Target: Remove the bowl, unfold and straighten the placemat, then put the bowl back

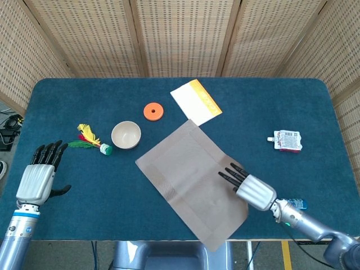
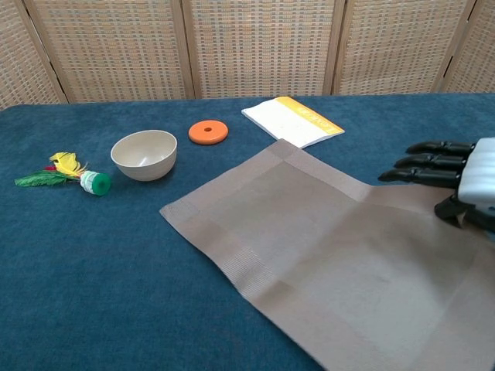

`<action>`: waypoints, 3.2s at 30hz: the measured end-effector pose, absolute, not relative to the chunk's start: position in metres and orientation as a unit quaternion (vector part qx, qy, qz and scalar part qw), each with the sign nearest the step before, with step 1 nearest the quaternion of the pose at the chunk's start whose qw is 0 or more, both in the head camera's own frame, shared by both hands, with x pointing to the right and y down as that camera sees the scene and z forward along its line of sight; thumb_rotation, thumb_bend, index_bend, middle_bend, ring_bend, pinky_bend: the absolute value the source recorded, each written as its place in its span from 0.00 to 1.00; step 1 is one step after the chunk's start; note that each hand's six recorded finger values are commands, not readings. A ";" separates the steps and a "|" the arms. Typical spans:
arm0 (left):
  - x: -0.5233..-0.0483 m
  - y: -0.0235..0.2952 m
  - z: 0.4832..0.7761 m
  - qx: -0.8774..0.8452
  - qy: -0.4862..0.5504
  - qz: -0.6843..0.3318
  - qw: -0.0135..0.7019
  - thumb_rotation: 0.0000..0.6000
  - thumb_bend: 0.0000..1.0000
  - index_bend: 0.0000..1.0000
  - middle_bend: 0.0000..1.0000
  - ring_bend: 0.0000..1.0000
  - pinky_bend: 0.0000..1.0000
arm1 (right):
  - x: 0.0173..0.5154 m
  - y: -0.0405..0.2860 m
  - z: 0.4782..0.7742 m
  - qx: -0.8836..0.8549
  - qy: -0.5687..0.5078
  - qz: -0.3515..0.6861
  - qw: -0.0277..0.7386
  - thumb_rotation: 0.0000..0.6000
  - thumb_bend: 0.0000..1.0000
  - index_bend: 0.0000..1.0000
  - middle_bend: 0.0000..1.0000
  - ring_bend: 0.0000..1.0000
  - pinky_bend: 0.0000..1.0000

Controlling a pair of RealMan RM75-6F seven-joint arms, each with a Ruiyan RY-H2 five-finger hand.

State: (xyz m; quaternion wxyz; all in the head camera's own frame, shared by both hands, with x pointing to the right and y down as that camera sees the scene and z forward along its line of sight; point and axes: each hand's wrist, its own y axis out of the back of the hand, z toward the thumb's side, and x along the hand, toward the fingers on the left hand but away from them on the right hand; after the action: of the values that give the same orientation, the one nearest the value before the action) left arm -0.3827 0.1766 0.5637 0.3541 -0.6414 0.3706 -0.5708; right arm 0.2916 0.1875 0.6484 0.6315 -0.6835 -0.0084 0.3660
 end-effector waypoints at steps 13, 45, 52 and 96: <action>-0.381 0.178 0.569 -0.641 0.361 -0.577 0.355 1.00 0.00 0.00 0.00 0.00 0.00 | 0.302 0.093 0.663 -0.498 0.133 0.342 0.786 1.00 0.58 0.74 0.00 0.00 0.00; -0.319 0.162 0.597 -0.753 0.293 -0.441 0.391 1.00 0.00 0.00 0.00 0.00 0.00 | 0.356 0.106 0.596 -0.575 -0.239 0.474 0.623 1.00 0.00 0.00 0.00 0.00 0.00; -0.259 0.148 0.629 -0.799 0.203 -0.367 0.431 1.00 0.00 0.10 0.00 0.00 0.00 | 0.378 0.168 0.574 -0.609 -0.356 0.539 0.461 1.00 0.00 0.00 0.00 0.00 0.00; -0.138 0.169 0.740 -0.815 0.058 -0.300 0.492 1.00 0.09 0.27 0.00 0.00 0.00 | 0.391 0.216 0.574 -0.599 -0.406 0.566 0.395 1.00 0.00 0.00 0.00 0.00 0.00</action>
State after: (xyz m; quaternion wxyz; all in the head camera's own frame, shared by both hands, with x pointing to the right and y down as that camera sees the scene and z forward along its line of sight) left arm -0.1383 0.1691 0.7397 0.4919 -0.8153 0.0579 -0.3000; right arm 0.3911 0.2159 0.5742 0.3946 -0.5989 -0.4064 0.5661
